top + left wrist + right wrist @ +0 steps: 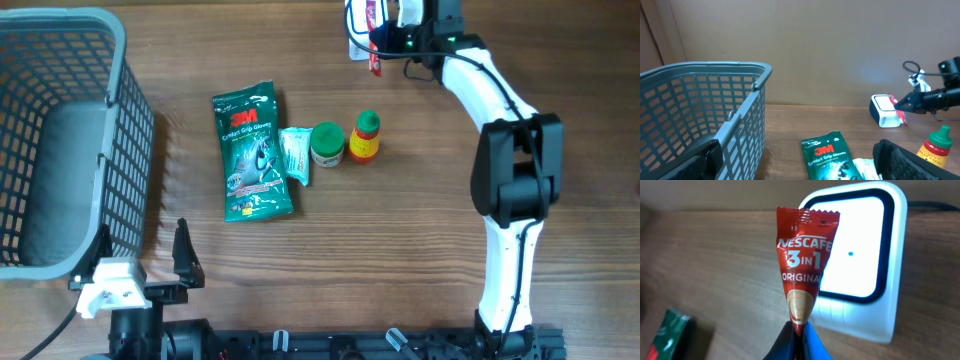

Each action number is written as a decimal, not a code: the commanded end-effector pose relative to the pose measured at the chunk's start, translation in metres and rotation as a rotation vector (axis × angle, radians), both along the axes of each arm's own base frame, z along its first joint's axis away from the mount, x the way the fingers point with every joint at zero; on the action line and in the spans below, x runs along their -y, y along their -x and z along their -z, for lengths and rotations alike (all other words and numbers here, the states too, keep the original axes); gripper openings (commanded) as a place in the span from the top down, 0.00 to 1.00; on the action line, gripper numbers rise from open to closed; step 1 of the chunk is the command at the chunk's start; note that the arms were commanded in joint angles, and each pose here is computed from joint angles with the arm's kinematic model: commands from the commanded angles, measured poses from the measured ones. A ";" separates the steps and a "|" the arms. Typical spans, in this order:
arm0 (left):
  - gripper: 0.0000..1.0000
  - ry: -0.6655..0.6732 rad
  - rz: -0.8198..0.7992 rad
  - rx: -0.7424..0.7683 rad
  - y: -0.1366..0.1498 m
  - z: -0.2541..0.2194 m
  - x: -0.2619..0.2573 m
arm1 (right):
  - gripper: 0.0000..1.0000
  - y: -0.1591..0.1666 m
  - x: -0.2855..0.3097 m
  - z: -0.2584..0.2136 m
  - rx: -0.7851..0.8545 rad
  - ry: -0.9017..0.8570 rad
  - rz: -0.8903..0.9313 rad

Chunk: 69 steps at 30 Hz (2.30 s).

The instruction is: Scan the item barcode

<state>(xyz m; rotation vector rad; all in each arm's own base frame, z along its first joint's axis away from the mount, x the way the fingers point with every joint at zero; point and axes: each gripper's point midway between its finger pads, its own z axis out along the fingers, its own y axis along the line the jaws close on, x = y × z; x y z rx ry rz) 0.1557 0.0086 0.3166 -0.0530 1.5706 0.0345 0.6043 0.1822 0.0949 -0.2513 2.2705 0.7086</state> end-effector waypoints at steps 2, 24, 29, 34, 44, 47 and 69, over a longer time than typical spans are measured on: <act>0.00 0.012 -0.011 0.009 0.001 -0.001 -0.002 | 0.96 -0.017 0.001 -0.005 0.026 -0.019 0.078; 0.00 0.012 -0.011 0.009 0.001 -0.001 -0.002 | 0.96 0.101 0.476 0.014 -0.367 0.493 1.070; 0.00 0.012 -0.011 0.010 0.001 -0.001 -0.002 | 0.96 0.168 0.569 0.024 -0.434 0.433 1.235; 0.00 0.012 -0.011 0.010 0.001 -0.001 -0.002 | 0.73 0.199 0.591 0.049 -0.497 0.348 1.291; 0.00 0.012 -0.011 0.010 0.001 -0.001 -0.002 | 0.02 0.180 0.561 -0.024 -0.367 0.146 1.261; 0.00 0.012 -0.011 0.009 0.001 -0.001 -0.002 | 0.00 0.169 0.517 -0.067 -0.347 -0.099 1.207; 0.00 0.012 -0.011 0.010 0.001 -0.001 -0.002 | 0.00 0.183 0.069 -0.020 -1.166 -0.485 0.492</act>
